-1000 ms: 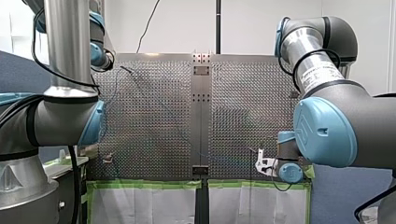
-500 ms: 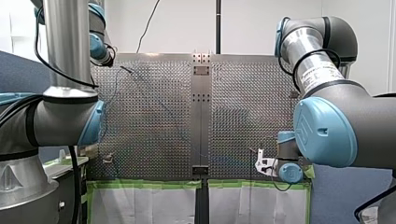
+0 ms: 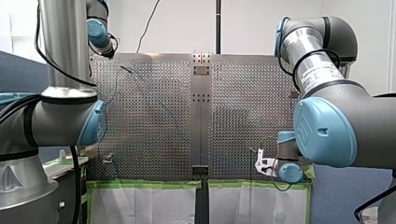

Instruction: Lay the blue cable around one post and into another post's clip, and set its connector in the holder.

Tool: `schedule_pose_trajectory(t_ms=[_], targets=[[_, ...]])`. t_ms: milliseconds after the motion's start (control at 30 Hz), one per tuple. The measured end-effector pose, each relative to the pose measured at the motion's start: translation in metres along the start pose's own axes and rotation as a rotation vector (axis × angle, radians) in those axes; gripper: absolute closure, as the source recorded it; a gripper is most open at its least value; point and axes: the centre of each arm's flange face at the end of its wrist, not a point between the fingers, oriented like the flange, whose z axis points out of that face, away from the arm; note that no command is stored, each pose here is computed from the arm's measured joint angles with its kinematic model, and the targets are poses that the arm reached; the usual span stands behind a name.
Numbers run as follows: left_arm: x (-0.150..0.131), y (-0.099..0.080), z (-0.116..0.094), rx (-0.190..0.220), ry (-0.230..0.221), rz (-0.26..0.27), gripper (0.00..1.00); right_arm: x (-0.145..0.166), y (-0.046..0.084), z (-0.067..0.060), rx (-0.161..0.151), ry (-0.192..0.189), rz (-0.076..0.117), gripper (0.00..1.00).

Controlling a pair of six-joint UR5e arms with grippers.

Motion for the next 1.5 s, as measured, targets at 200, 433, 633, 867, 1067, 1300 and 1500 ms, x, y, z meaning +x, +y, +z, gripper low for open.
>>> schedule_pose_trajectory(t_ms=[200,433,633,867,1067,1300,1500], targets=[[-0.011,-0.016,-0.004,0.038,0.027,0.055,0.00,0.000,0.000,0.000,0.000,0.001,0.000,1.00],[-0.011,-0.026,-0.012,0.042,0.074,0.121,0.00,0.000,0.000,0.000,0.001,0.002,0.000,1.00],[-0.006,-0.030,-0.021,0.031,0.129,0.183,0.00,0.000,0.000,0.001,0.001,0.002,0.000,1.00],[0.000,-0.030,-0.029,0.025,0.194,0.245,0.00,0.000,0.000,0.001,0.002,0.002,0.000,1.00],[0.005,-0.029,-0.037,0.013,0.254,0.260,0.00,0.001,0.000,0.001,0.002,0.003,0.000,1.00],[0.009,-0.027,-0.045,-0.003,0.319,0.261,0.00,0.001,0.000,0.001,0.002,0.003,0.000,1.00],[0.012,-0.025,-0.052,-0.017,0.371,0.259,0.00,0.000,-0.001,0.001,0.003,0.003,0.000,1.00]])
